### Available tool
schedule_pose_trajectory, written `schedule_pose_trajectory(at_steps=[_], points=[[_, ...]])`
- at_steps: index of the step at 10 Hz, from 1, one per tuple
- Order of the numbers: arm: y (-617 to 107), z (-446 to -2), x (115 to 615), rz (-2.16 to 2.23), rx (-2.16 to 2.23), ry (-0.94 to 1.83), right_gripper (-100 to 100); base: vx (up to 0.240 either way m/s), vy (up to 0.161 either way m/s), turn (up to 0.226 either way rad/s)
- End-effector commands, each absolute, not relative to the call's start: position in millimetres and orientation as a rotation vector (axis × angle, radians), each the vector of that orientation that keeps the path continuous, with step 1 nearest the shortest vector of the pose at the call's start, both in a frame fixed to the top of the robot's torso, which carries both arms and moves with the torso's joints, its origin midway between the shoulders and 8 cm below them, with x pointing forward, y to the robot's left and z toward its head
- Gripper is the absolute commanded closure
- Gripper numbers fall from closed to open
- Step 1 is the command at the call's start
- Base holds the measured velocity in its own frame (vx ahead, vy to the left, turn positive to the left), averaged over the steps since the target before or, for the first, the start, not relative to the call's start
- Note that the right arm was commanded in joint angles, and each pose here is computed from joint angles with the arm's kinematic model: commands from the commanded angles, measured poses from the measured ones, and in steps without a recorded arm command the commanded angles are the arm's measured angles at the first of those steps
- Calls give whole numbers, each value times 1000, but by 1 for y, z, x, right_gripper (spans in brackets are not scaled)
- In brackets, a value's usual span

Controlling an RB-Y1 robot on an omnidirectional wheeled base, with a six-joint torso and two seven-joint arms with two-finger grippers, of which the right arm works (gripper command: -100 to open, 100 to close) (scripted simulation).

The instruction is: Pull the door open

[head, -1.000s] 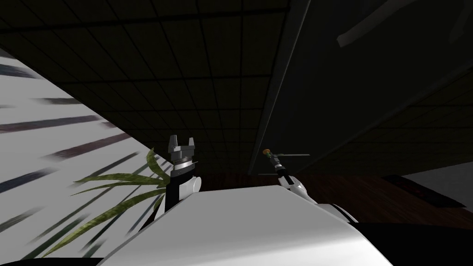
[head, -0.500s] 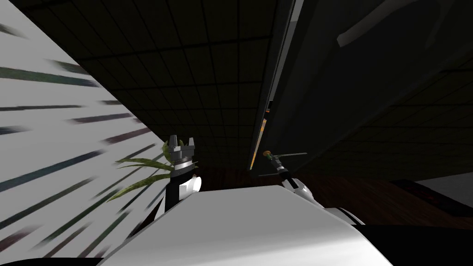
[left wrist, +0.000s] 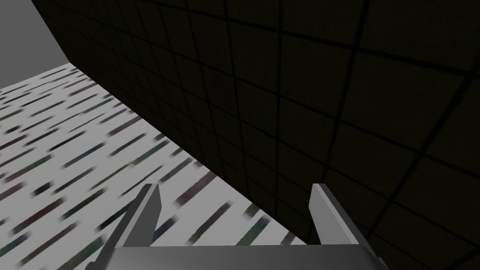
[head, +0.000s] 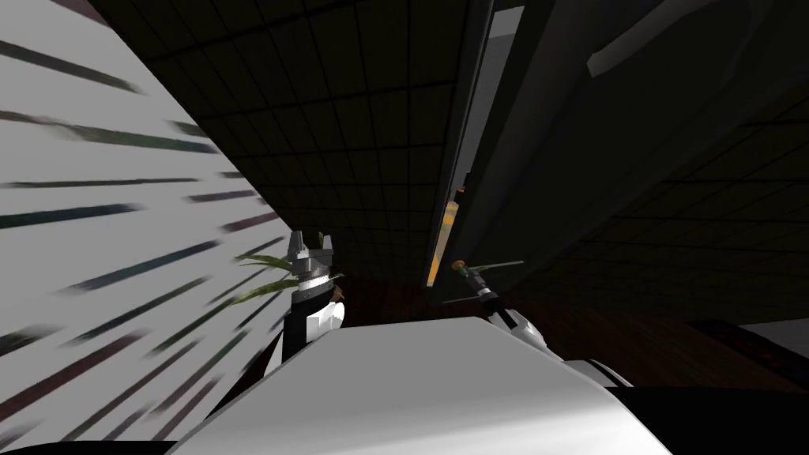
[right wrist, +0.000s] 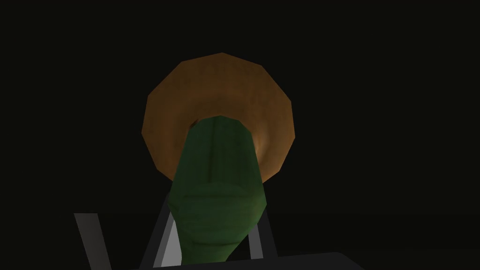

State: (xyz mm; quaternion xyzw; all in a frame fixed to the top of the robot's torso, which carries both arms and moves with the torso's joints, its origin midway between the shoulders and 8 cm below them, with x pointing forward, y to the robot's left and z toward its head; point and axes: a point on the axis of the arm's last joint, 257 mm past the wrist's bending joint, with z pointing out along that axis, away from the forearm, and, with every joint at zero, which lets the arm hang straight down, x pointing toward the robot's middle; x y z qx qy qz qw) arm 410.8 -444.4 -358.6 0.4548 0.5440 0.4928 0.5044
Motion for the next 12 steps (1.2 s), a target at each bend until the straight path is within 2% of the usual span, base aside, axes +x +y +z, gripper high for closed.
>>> schedule_pose_trajectory(at_steps=[1, 12], points=[[-445, -358, 404, 1201, 1086, 1321, 100, -203, -89, 122], [-452, -357, 369, 1245, 1058, 1359, 100, -116, -53, 86]])
